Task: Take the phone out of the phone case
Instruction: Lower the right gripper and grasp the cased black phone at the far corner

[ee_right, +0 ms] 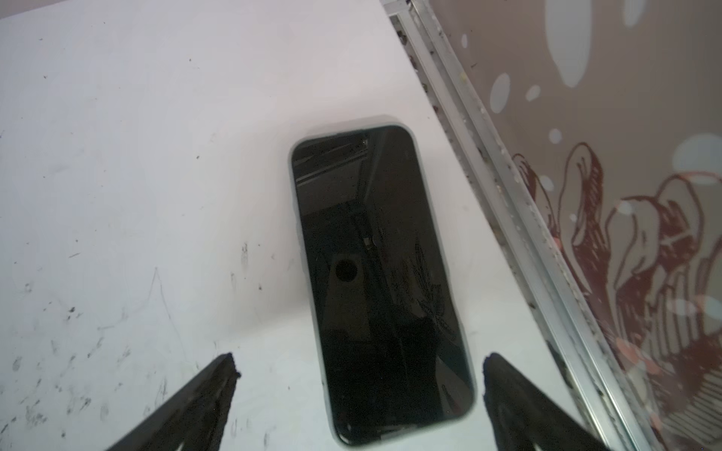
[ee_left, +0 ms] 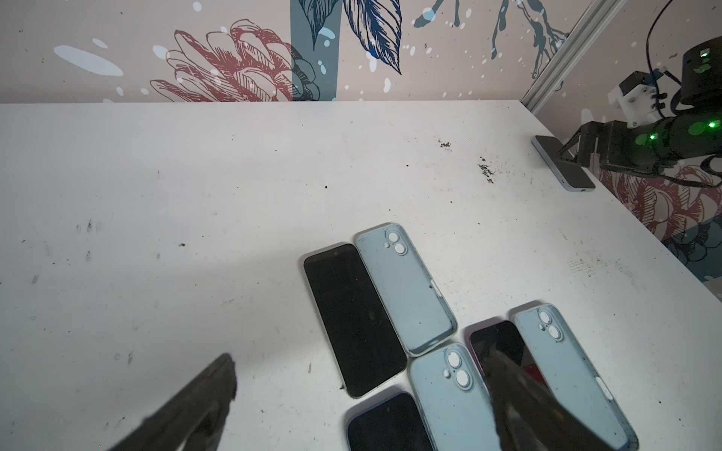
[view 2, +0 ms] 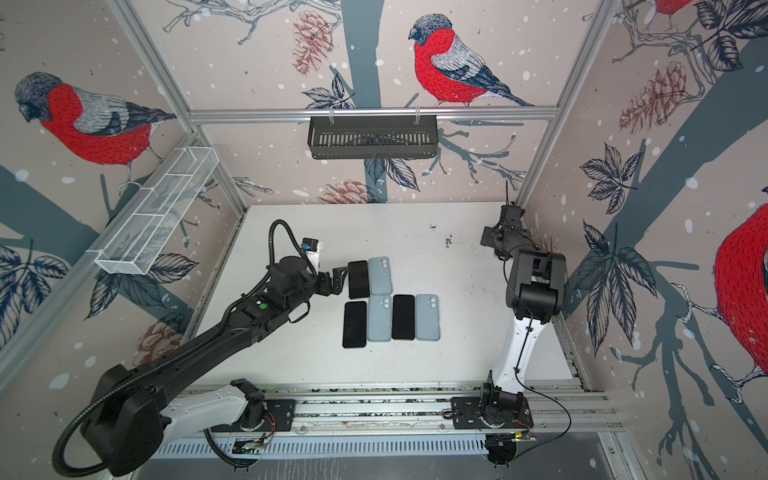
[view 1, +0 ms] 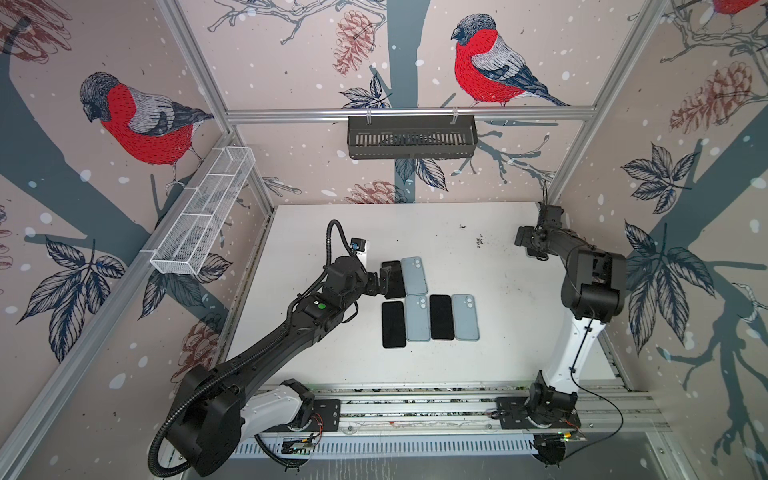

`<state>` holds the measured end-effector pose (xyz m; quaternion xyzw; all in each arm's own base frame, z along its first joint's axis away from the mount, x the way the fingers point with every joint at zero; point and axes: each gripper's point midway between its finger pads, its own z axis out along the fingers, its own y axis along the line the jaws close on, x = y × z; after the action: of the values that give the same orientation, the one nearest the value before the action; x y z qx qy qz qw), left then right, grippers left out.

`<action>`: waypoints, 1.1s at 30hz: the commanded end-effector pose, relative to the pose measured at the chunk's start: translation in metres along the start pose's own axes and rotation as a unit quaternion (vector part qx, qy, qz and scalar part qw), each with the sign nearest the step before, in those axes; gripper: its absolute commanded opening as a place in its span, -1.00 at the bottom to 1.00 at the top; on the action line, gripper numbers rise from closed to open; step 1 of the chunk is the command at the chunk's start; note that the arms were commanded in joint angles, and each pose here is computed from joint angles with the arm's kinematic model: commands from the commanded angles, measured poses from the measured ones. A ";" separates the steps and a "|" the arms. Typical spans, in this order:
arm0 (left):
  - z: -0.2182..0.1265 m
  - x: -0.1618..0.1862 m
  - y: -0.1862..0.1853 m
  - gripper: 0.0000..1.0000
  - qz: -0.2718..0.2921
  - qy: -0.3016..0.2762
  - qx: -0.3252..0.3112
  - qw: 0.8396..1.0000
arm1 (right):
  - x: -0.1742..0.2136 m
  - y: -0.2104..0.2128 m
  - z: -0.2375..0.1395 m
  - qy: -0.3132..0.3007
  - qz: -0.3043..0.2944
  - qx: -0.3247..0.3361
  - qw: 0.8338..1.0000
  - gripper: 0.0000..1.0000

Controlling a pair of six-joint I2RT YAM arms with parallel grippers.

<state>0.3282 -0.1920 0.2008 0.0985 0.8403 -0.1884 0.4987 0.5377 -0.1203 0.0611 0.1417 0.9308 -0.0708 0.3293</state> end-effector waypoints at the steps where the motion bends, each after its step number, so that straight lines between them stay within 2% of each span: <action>1: -0.004 -0.011 0.000 0.97 -0.001 -0.028 -0.001 1.000 | 0.001 0.002 0.007 0.013 -0.016 -0.021 1.000 0.99; 6: -0.008 -0.015 -0.001 0.96 -0.005 -0.047 0.005 0.999 | 0.008 -0.006 0.022 0.034 -0.016 -0.023 0.999 0.99; 19: -0.005 -0.013 -0.002 0.95 -0.014 -0.039 0.006 0.999 | 0.019 -0.014 0.039 0.060 -0.024 -0.060 0.996 0.99; 33: -0.002 -0.016 -0.009 0.92 -0.024 -0.035 0.025 0.999 | 0.038 0.000 0.045 0.085 -0.039 -0.095 0.991 0.41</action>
<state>0.3283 -0.1956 0.2076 0.0884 0.8284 -0.2113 0.5112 0.5533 -0.1390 0.0236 0.0890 0.9487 -0.0131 0.3032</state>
